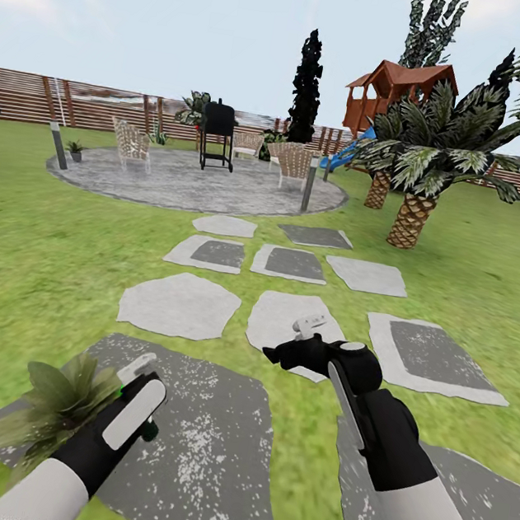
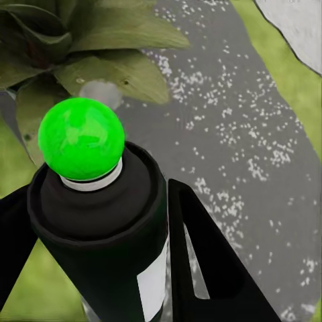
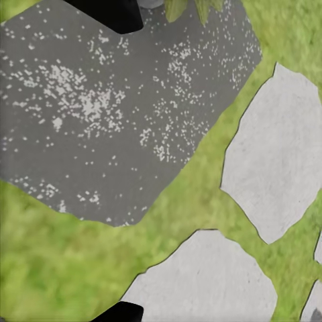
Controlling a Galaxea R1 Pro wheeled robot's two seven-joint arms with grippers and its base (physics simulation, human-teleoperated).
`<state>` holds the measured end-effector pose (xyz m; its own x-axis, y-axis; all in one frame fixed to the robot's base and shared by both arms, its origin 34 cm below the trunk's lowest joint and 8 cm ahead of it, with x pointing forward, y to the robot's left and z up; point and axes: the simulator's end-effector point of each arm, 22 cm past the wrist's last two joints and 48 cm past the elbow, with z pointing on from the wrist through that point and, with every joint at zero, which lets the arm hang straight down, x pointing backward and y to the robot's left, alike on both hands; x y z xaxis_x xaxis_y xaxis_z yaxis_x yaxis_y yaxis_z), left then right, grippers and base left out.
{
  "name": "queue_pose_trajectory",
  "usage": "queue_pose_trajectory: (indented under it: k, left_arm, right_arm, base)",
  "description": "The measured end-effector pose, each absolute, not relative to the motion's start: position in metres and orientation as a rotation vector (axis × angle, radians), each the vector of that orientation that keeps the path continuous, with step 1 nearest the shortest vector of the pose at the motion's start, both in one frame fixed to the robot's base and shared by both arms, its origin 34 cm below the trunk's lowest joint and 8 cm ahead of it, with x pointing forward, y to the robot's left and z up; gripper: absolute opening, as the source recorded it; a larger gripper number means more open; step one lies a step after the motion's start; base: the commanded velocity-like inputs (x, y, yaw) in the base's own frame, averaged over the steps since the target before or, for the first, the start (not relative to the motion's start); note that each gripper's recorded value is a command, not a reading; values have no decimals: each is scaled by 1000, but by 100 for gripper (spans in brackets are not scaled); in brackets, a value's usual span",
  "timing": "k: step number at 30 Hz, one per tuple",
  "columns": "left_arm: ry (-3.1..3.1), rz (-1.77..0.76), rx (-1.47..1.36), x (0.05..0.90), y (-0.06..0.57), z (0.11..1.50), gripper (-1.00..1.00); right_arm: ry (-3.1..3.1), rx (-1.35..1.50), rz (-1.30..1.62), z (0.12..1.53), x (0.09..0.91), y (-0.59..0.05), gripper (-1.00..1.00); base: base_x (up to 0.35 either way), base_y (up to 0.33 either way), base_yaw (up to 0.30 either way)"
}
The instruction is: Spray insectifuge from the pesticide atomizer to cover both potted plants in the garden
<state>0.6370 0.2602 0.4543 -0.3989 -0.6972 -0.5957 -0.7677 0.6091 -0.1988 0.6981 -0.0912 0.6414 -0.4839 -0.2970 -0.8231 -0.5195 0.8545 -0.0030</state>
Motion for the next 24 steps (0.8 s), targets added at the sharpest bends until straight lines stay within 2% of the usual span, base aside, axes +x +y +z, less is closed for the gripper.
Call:
queue_pose_trajectory:
  k: [5,17,24]
  left_arm:
    - [2172,141,-1231,633,274,449,-100]
    - [2242,173,-1209,623,279,409,-100]
    - [2112,175,-1383,629,331,436,-100]
  right_arm:
    - [2110,-593,307,641,698,-91,100]
    - [2108,-593,307,642,698,-91,100]
    - [2109,-592,307,642,698,-91,100]
  base:
    - [0,0,0]
    - [0,0,0]
    - [0,0,0]
